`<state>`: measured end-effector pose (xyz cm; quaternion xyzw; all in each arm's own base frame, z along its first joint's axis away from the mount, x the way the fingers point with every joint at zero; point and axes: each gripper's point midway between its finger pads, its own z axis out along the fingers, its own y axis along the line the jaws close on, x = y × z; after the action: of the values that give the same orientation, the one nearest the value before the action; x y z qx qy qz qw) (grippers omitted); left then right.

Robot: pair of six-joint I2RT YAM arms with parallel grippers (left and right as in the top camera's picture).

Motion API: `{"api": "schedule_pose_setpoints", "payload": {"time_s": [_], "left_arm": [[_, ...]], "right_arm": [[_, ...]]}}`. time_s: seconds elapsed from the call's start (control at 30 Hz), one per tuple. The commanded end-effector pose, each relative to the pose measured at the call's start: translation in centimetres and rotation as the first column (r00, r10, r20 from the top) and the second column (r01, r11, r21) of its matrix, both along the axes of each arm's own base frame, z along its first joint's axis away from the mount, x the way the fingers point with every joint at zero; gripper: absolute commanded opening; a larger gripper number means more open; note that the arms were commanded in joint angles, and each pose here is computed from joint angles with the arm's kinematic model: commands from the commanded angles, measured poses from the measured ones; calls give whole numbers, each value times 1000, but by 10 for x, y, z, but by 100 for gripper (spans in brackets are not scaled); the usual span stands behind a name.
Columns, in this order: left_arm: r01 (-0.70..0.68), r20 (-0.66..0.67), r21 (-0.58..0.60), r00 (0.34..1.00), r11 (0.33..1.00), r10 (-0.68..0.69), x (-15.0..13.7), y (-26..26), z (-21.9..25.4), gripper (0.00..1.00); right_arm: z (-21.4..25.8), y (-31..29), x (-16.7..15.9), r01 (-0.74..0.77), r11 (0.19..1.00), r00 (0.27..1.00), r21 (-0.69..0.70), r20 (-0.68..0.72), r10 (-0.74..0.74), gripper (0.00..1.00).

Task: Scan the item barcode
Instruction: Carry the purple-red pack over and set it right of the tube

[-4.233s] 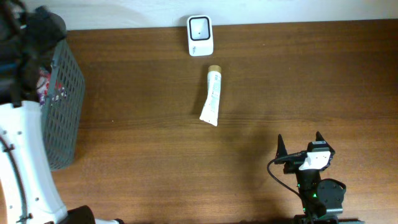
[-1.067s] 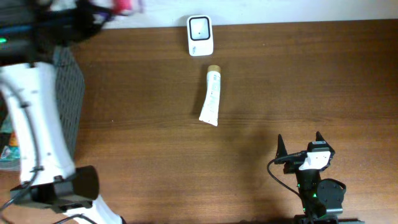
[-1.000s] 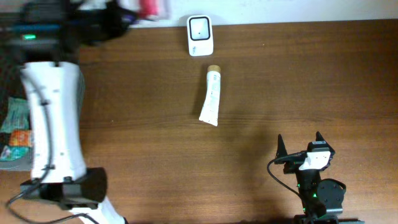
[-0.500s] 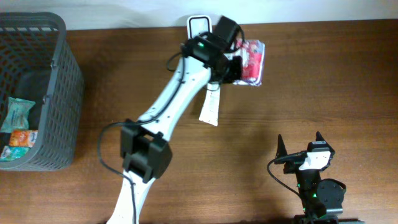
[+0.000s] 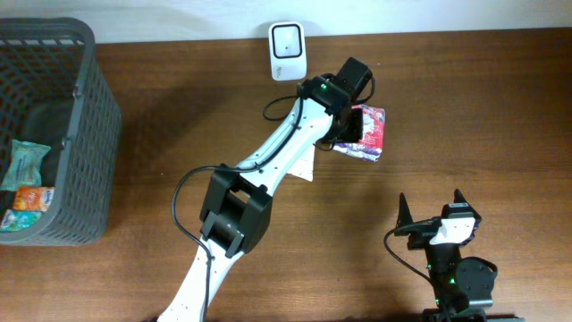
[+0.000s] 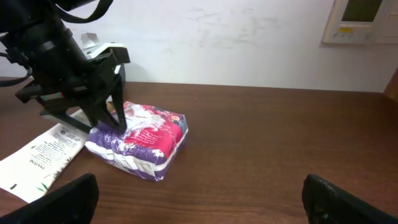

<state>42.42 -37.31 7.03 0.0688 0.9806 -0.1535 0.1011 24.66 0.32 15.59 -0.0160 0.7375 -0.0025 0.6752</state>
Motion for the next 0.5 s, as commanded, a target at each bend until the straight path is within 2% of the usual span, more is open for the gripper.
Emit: {"api": "schedule_pose_setpoints", "payload": {"time_s": [0.0,0.13,0.23,0.27,0.33,0.37,0.43,0.47], "left_arm": [[98,60,-69,994,993,-94,6,-7,44,50],[139,164,-93,979,986,-122,12,12,118,51],[129,279,-143,957,981,-85,13,38,189,59],[135,313,-149,946,980,-83,14,45,204,62],[145,404,-142,912,979,-76,15,71,240,78],[123,423,-130,904,984,-57,16,85,250,82],[67,437,-110,899,992,-12,20,111,260,82],[12,440,-98,897,995,33,22,139,269,87]], "right_arm": [[-4,-1,0,6,1000,1000,-1,-8,-7,99],[-4,-1,0,6,1000,1000,-1,-8,-7,99],[-4,-1,0,6,1000,1000,-1,-8,-7,99],[-4,-1,0,6,1000,1000,-1,-8,-7,99],[-4,-1,0,6,1000,1000,-1,-8,-7,99],[-4,-1,0,6,1000,1000,-1,-8,-7,99],[-4,-1,0,6,1000,1000,-1,-8,-7,99],[-4,-1,0,6,1000,1000,-1,-8,-7,99]]}}
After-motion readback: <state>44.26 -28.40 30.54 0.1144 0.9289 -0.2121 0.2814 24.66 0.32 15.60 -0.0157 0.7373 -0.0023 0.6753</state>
